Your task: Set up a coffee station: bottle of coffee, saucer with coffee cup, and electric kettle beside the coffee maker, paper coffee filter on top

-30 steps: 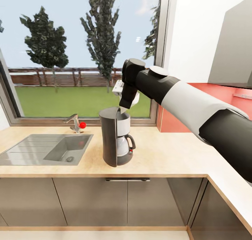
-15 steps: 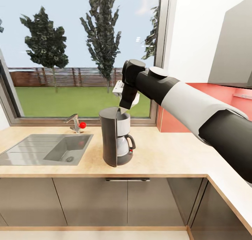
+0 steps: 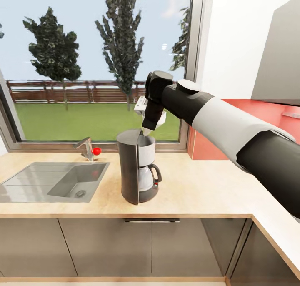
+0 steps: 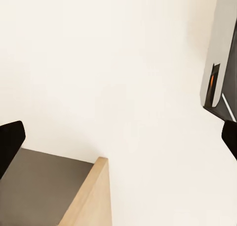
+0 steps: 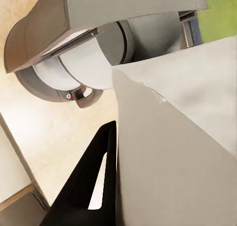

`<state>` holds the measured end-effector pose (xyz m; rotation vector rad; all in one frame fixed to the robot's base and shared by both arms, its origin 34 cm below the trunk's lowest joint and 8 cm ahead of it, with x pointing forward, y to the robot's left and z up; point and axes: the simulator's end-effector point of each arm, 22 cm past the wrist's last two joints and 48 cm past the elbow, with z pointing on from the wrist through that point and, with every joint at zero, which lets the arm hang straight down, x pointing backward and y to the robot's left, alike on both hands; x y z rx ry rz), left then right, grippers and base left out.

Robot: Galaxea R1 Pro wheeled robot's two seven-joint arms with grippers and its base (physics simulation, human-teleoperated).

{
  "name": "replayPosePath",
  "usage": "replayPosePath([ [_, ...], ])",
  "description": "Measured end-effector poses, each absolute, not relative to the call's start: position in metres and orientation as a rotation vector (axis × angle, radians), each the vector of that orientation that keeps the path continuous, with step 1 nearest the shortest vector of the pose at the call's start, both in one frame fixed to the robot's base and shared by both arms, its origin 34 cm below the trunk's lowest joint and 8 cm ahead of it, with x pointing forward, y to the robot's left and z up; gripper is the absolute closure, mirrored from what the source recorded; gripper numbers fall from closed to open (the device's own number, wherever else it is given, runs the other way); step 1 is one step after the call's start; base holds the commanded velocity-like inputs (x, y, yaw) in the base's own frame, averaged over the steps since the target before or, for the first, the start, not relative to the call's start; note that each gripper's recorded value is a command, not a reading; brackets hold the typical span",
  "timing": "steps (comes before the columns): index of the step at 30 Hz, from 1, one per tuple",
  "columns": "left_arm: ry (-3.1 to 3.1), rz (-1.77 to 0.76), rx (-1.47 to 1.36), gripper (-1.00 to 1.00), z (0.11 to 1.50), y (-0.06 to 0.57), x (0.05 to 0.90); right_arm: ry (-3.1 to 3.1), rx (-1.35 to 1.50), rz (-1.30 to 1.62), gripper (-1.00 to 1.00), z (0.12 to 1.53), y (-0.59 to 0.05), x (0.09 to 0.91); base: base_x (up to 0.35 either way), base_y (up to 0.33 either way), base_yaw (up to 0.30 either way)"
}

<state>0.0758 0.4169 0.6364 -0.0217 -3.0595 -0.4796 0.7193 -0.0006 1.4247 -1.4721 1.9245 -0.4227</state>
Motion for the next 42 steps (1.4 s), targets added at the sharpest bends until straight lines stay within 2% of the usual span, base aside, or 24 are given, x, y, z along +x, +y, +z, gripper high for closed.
replayPosePath([
  [42, -3.057, -0.481, -0.018, -1.00, 0.636, 0.418, 0.076, 1.970, -1.496, -0.389, 1.00, 1.390, -0.001, 0.721, 0.061, 0.000, 0.000],
])
